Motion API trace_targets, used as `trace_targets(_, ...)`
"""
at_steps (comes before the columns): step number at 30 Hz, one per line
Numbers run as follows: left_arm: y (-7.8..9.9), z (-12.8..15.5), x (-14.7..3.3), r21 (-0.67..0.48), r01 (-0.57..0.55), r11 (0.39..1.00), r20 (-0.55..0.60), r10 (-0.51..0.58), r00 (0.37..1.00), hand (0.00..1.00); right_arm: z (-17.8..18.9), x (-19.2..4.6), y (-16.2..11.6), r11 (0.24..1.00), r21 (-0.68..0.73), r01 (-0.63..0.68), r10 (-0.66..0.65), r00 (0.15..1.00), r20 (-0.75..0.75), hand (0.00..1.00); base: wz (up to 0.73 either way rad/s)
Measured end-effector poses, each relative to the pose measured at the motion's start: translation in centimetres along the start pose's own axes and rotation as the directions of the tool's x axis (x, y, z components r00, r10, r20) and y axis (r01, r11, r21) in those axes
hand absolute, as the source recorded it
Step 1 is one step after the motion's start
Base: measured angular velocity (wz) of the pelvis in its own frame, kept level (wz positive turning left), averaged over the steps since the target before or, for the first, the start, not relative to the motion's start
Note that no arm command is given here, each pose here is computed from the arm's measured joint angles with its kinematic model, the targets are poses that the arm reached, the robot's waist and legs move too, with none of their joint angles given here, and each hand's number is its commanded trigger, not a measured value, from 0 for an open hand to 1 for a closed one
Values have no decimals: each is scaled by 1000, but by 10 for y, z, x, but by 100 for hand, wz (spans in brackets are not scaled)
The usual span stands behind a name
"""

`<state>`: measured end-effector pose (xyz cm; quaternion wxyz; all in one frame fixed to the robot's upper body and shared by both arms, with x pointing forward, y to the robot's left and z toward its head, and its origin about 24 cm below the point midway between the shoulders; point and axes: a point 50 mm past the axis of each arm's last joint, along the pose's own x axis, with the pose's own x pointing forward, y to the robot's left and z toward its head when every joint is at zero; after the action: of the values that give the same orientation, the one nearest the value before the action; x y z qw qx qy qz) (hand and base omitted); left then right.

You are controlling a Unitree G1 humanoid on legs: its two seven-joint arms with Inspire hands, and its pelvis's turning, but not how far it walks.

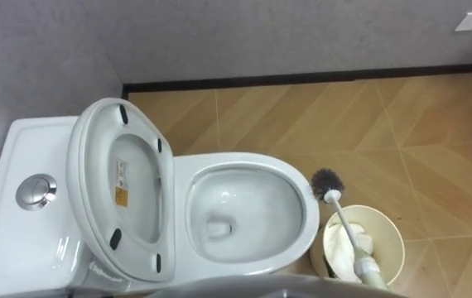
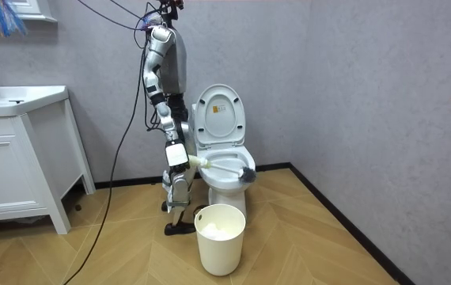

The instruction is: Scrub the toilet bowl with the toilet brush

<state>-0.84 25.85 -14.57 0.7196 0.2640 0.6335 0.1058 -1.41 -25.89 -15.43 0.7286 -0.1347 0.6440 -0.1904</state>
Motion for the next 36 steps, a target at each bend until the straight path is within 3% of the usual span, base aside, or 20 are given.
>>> trace_targets(9,0,-4,0,-13,10,1000,-14,-10,1000,0,-10,4,-6,978,203,48,-26,994,-109,100,1)
trace_targets(17,-2,-9,2,-18,31,999,-47,-32,998,0,-35,2,-2,975,218,35,18,972,-234,100,0)
trace_targets(25,-4,-12,2,-3,47,999,-61,-47,997,0,-28,4,4,958,288,-1,81,960,-269,100,1)
trace_targets(26,-4,-12,2,-3,47,999,-61,-47,997,0,-28,4,5,957,289,-3,84,959,-270,70,5)
trace_targets(27,-4,-12,2,1,47,999,-61,-47,997,0,-27,4,5,957,290,-7,89,959,-270,0,4)
trace_targets(36,-4,-15,1,2,54,999,-75,-53,996,0,-27,5,2,930,367,4,106,954,-280,0,1)
